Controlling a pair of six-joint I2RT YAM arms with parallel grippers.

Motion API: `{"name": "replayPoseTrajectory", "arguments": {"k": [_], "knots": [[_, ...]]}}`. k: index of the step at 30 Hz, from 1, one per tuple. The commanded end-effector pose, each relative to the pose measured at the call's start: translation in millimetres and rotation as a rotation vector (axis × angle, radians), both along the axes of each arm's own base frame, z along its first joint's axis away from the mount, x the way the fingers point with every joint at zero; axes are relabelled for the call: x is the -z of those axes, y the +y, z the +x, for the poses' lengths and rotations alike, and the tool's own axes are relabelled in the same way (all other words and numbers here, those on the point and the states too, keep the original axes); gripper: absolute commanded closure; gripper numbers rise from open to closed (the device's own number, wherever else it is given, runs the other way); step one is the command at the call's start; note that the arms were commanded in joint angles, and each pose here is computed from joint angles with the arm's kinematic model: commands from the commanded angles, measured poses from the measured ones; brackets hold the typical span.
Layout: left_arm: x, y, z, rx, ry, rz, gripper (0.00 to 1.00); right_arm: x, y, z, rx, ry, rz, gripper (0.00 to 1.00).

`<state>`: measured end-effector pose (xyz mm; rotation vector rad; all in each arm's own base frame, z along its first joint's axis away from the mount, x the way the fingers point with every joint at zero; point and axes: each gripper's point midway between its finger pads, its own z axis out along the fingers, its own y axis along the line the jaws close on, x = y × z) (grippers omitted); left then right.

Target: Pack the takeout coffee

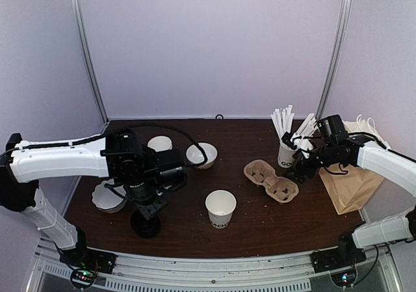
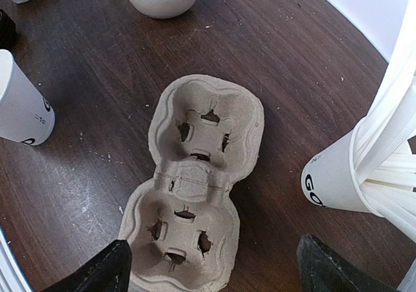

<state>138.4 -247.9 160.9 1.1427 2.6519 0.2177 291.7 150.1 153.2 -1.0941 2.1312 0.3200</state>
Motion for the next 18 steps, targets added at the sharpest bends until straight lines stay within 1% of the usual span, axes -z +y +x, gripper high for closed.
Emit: {"name": "replayPoseTrajectory", "arguments": {"k": [1,5,9,11,14,18], "knots": [[22,14,-12,-0.130,0.049,-0.060,0.52,3,-3,0,0.006,0.010,-0.010,0.08],[50,10,-23,-0.109,0.127,-0.059,0.48,3,-3,0,0.005,0.008,-0.012,0.08],[61,4,-21,-0.090,0.128,-0.062,0.47,2,-5,-1,0.010,-0.003,-0.019,0.08],[66,2,-18,-0.085,0.130,-0.059,0.48,1,-6,0,0.017,-0.013,-0.021,0.08],[74,0,-16,-0.087,0.153,-0.052,0.53,1,-7,1,0.022,-0.014,-0.022,0.08],[85,2,-16,-0.105,0.190,-0.033,0.55,1,-7,1,0.020,-0.012,-0.021,0.08]]}}
